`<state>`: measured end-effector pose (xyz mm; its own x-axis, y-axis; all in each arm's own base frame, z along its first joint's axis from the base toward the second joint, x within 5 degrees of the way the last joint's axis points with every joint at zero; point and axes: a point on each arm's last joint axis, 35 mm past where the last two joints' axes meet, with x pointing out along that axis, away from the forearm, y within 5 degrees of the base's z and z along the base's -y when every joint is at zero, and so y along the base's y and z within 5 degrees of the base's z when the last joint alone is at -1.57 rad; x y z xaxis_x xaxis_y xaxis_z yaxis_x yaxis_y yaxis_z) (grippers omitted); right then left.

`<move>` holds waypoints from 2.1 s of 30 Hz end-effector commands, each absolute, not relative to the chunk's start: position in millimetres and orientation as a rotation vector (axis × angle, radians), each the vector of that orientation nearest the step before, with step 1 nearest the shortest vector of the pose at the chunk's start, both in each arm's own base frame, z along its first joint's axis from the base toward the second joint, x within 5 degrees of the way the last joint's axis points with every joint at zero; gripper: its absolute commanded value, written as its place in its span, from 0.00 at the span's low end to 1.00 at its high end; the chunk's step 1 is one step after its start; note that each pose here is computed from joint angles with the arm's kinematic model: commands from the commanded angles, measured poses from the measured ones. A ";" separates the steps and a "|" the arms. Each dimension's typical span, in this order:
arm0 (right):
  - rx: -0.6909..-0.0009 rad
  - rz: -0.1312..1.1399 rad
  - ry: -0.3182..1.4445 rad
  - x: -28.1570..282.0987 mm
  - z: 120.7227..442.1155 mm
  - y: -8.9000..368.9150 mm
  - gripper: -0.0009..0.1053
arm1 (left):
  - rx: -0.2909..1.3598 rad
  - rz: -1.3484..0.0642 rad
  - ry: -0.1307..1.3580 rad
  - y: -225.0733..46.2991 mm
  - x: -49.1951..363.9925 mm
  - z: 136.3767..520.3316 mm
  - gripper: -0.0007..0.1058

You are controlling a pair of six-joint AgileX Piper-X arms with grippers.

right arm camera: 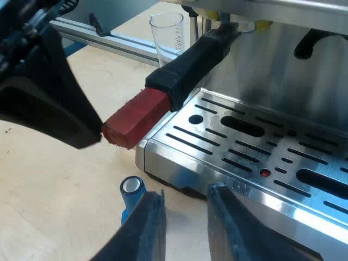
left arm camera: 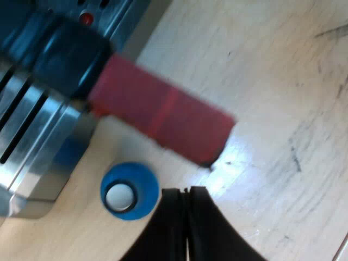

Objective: Put the handle in the coffee machine

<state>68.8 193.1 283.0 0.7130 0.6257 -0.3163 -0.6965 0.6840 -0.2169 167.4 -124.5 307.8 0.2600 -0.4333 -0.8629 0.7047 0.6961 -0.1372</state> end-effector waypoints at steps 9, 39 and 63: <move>-0.323 0.752 0.215 68.4 285.7 192.3 0.70 | 0.131 -0.645 1.007 -77.5 165.4 319.4 0.01; -0.317 0.748 0.206 70.5 319.8 194.1 0.71 | 0.049 -0.477 0.779 -32.3 115.3 358.7 0.63; -0.131 0.611 0.421 154.3 404.6 110.7 0.71 | 0.012 -0.450 0.411 -28.6 99.9 453.6 0.63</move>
<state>156.0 114.1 400.2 0.7452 0.5123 -0.4269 -0.5667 0.8240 -0.0003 101.7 -29.7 450.3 0.8058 -0.4303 -0.4068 0.4385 0.8953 -0.0785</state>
